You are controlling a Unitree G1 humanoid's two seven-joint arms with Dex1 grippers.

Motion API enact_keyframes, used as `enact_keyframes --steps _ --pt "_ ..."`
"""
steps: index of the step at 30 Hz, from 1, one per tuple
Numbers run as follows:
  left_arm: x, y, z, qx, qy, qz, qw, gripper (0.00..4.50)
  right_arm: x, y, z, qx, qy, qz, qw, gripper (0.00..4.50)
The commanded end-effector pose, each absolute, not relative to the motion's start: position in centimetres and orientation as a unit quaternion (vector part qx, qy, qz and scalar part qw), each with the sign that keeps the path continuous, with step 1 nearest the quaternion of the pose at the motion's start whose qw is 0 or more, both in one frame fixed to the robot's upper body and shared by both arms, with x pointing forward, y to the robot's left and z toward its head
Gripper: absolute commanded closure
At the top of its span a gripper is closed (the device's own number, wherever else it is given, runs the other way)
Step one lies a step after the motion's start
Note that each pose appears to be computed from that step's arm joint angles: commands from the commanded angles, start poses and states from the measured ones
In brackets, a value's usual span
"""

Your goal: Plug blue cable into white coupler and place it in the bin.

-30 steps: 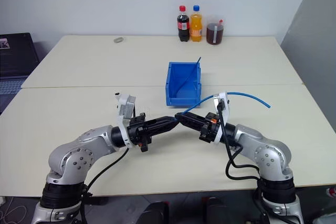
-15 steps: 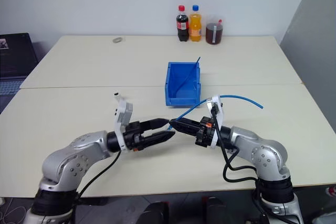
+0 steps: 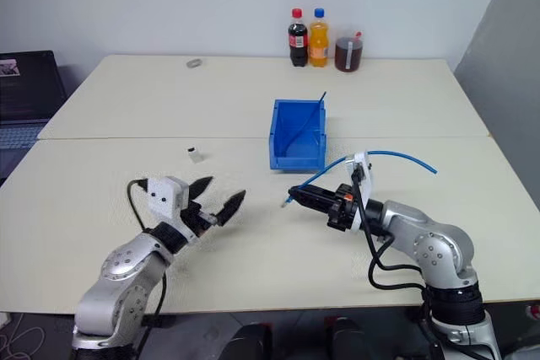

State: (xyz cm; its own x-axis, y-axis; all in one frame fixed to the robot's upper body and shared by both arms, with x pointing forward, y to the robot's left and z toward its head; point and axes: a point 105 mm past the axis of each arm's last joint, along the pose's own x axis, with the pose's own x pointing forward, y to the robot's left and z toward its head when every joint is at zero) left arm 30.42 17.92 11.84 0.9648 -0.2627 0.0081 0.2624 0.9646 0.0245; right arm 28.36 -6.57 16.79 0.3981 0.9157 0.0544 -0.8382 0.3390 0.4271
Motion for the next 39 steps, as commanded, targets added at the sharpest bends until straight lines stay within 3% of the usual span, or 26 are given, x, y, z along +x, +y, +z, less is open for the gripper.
enact_keyframes --steps 1,3,11,24,39 --pt "31.0 20.6 11.4 0.026 0.007 0.008 1.000 0.00 28.8 -7.4 17.8 0.193 0.069 0.531 0.822 4.45" --pt "31.5 21.3 10.5 0.015 0.037 0.061 0.997 0.00 28.9 -7.6 17.8 0.192 0.066 0.527 0.825 4.45" --pt "34.2 23.2 10.0 -0.003 0.093 0.126 0.988 0.00 29.0 -7.6 18.0 0.188 0.061 0.525 0.828 4.45" --pt "39.6 23.7 11.0 0.034 0.102 0.121 0.987 0.00 29.0 -7.7 18.1 0.184 0.057 0.518 0.833 4.45" --pt "42.2 25.1 11.8 0.017 0.092 0.132 0.987 0.00 28.9 -7.8 18.1 0.184 0.056 0.513 0.836 4.45"
